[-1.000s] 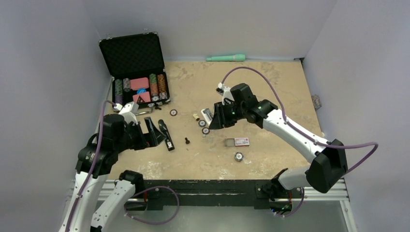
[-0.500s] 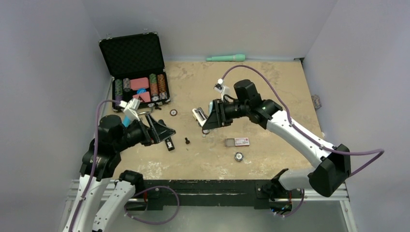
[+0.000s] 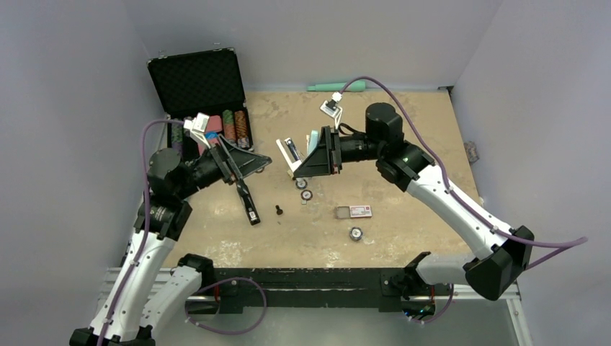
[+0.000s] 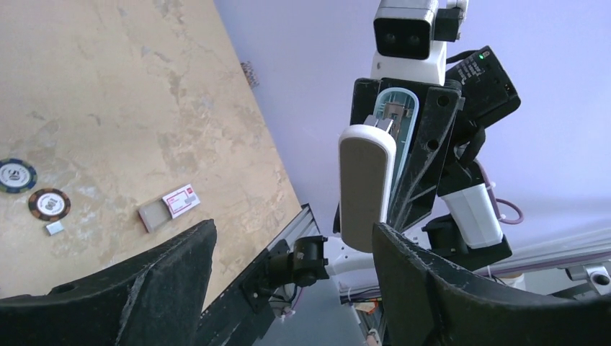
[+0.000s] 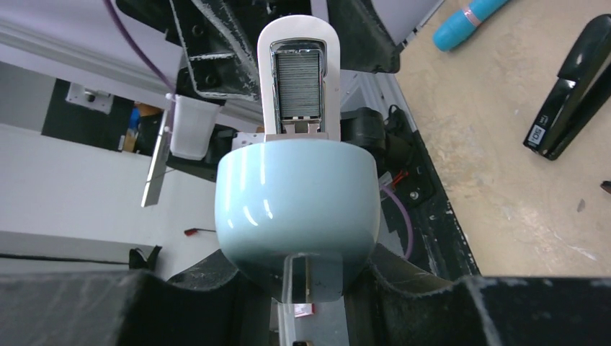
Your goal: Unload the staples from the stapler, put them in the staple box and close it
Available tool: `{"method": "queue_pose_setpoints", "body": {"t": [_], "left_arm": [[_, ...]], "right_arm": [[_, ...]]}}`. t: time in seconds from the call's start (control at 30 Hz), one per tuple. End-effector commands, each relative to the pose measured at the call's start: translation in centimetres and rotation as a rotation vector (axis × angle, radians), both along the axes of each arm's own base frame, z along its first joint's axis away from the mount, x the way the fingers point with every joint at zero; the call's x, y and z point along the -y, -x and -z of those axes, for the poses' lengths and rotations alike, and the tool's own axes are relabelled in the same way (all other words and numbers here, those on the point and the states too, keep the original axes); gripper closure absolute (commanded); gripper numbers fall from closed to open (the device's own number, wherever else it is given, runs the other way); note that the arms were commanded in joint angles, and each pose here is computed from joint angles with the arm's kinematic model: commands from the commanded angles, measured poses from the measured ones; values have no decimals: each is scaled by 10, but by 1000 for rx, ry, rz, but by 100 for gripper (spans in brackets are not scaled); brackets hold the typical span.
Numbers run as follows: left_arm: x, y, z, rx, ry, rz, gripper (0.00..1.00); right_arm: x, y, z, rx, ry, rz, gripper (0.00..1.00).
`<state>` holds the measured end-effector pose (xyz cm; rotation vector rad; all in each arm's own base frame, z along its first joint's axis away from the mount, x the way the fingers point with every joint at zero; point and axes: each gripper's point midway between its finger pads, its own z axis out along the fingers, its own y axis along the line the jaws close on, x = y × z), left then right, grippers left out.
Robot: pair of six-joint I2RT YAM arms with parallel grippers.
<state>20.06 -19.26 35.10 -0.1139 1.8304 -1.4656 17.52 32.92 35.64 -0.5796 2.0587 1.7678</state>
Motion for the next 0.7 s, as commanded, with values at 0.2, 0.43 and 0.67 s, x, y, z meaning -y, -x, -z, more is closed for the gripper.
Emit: {"method": "queue_pose_setpoints", "body": {"t": [0.2, 0.43, 0.67], "left_arm": [[10, 0, -71, 213, 160, 70, 17], [13, -4, -78, 230, 177, 87, 17], [18, -8, -88, 254, 196, 104, 17]], "right_arm": [[-2, 10, -65, 54, -169, -38, 100], [-6, 4, -72, 39, -185, -36, 100], [-12, 1, -72, 25, -186, -33, 100]]}}
